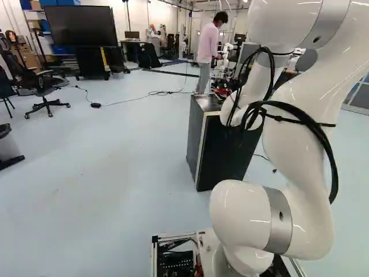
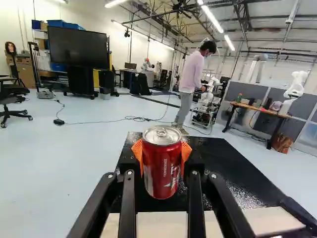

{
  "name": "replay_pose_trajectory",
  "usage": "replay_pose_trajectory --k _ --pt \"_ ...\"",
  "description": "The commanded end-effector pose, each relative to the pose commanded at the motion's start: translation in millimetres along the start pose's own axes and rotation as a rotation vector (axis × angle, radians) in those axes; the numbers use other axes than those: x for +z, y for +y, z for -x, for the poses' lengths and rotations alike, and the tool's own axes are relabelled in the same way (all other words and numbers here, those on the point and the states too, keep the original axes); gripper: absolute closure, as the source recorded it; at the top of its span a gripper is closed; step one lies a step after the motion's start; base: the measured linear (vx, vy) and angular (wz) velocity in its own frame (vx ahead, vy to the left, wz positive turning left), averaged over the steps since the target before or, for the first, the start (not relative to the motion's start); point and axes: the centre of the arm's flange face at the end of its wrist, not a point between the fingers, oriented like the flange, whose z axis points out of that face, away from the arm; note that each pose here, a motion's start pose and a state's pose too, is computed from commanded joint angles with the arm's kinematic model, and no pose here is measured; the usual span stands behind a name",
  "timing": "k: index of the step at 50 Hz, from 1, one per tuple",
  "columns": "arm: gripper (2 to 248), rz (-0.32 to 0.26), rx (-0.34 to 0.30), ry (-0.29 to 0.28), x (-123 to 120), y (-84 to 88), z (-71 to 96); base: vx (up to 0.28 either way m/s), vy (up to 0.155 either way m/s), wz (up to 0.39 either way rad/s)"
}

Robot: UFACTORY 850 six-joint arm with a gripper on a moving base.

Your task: Grab a drink from the fridge

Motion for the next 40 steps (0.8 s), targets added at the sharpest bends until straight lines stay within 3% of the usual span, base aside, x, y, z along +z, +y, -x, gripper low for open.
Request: replay_pose_trajectory --k 21,40 --pt "156 -0.004 0.026 -0.059 -34.1 -39.9 -10.9 0.0 0.0 0.0" --pt "156 -0.013 0.059 -0.135 -83.7 -83.5 -16.0 0.0 0.0 0.0"
